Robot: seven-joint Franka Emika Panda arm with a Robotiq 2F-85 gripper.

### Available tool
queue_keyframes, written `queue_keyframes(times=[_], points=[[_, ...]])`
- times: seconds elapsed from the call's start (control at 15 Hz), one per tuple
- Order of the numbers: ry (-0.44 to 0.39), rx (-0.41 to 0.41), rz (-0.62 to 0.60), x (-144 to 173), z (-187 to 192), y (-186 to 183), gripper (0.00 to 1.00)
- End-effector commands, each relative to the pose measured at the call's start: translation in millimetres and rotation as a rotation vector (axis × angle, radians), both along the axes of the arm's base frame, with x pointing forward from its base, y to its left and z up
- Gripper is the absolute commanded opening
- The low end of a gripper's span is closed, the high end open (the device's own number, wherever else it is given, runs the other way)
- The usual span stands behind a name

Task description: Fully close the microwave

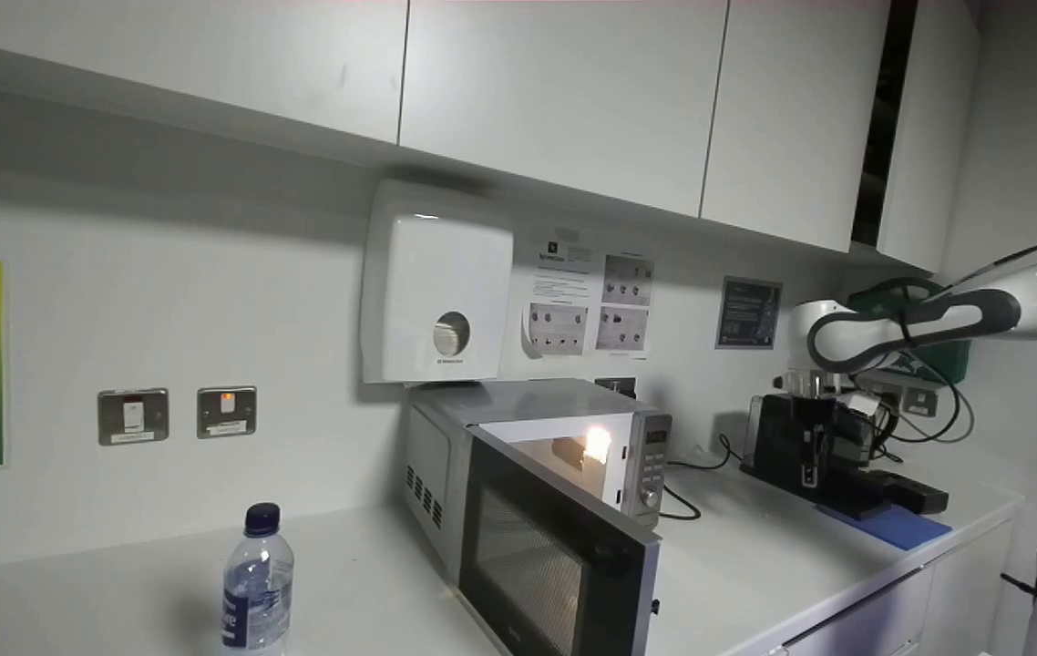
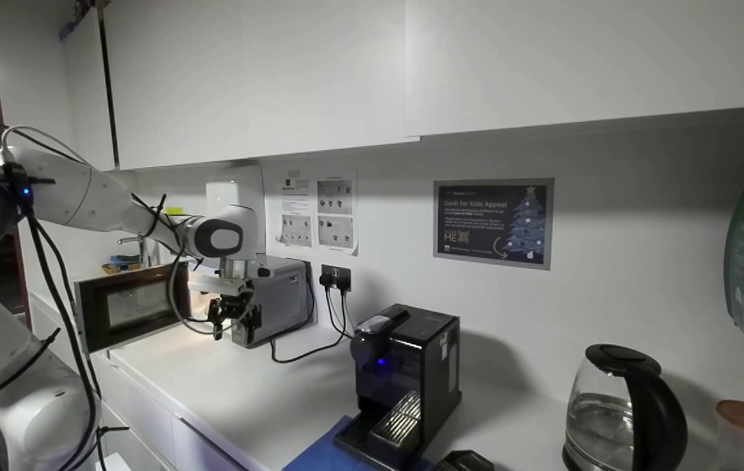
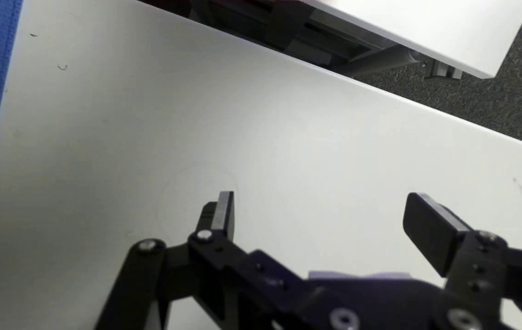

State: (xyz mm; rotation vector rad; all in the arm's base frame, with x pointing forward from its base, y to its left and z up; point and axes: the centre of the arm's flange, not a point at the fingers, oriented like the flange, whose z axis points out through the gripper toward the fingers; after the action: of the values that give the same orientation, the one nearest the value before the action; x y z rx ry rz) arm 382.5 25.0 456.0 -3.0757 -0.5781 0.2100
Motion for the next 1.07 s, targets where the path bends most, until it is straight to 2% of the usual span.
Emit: queue_keyframes(times=[0.0,0.2,0.4,0.53,1.0], points=[[-0.01,0.022,-0.021,14.7,21.1,33.8,1.0],[-0.034,0.04,0.021,20.5,32.3,67.8,1.0],[-0.027,0.054,0.124,24.3,36.0,107.3,1.0],[-0.051,0.06,0.206,28.8,34.8,133.2,1.0],[-0.016,0.176,0.468,43.8,39.3,224.8,1.0]])
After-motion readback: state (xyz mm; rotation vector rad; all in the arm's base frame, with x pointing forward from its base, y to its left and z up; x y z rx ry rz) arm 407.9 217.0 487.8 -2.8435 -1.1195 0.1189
